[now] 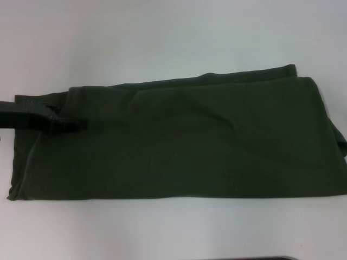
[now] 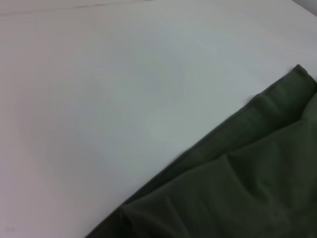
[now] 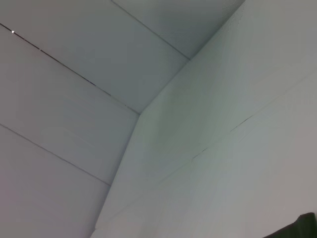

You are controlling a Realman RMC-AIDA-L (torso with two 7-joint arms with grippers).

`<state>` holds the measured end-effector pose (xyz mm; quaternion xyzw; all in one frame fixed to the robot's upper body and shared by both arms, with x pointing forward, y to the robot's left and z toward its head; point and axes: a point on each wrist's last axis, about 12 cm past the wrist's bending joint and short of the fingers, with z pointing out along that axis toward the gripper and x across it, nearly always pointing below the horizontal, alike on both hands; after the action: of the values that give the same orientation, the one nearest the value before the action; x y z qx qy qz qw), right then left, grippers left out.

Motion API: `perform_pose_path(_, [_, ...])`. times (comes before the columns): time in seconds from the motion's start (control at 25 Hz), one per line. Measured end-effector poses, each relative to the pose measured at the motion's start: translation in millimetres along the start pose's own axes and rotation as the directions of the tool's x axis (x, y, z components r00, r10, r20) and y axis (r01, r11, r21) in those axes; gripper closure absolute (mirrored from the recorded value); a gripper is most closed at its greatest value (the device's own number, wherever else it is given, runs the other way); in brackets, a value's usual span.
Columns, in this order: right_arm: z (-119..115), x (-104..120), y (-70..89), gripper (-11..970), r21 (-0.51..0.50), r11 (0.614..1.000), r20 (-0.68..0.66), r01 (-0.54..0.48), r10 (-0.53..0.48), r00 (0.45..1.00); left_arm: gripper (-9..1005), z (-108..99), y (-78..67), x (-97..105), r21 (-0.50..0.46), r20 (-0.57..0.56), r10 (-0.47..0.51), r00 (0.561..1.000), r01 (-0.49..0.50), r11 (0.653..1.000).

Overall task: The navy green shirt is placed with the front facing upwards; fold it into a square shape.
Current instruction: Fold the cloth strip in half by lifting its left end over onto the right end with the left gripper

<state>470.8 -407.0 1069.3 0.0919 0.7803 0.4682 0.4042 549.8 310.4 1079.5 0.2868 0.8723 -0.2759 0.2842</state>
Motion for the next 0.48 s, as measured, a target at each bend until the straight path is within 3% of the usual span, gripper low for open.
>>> perform_pose_path(0.48, [1.4, -0.5, -0.4, 150, 0.003, 1.000, 0.001, 0.000, 0.000, 1.000, 373, -5.4, -1.5, -10.0, -0.006, 0.037, 0.027, 0.999, -0.027, 1.000])
